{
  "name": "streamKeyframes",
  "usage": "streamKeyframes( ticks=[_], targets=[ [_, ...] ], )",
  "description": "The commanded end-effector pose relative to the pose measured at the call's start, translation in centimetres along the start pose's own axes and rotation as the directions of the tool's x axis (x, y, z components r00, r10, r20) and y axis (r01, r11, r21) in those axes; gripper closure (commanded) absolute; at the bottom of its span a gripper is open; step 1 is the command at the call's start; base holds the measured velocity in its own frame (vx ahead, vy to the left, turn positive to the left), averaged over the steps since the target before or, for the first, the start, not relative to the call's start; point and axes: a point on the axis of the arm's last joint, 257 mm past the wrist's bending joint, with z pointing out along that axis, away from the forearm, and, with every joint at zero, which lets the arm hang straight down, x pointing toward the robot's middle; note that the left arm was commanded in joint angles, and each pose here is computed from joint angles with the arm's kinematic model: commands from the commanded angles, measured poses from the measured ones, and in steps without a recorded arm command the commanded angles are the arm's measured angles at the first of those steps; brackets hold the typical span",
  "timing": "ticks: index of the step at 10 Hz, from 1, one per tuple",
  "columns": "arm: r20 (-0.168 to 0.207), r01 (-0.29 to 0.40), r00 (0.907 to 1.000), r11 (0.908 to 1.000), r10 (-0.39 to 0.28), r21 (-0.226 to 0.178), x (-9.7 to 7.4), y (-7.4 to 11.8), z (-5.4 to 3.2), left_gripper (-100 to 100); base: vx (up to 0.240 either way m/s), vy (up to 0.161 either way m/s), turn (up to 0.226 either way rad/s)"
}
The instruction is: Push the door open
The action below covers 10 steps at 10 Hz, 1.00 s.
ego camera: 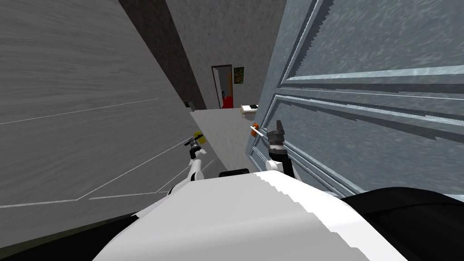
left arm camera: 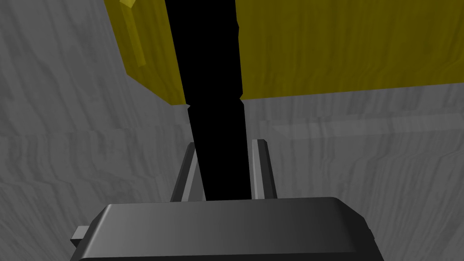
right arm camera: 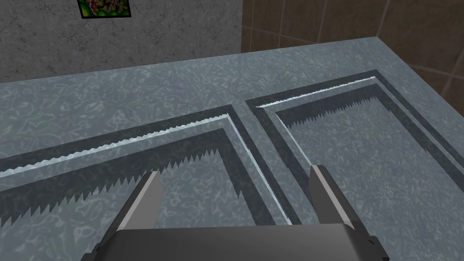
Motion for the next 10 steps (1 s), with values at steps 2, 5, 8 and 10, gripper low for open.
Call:
streamKeyframes(
  ticks=[2,5,8,10],
  targets=[
    [0.078,-0.016,0.9968,0.9994,0.013,0.032,-3.4,-1.3,0.53,100,0.104,0.036,-0.044],
    [0.114,-0.017,0.9935,0.9994,0.013,0.031,-4.6,-1.3,0.44,100,0.077,0.040,-0.019],
    [0.131,-0.017,0.9913,0.9994,0.013,0.030,-5.1,-1.3,0.37,100,0.054,0.020,-0.008],
    [0.148,-0.017,0.9890,0.9994,0.012,0.029,-5.6,-1.2,0.27,100,0.026,0.013,-0.017]
  ],
)
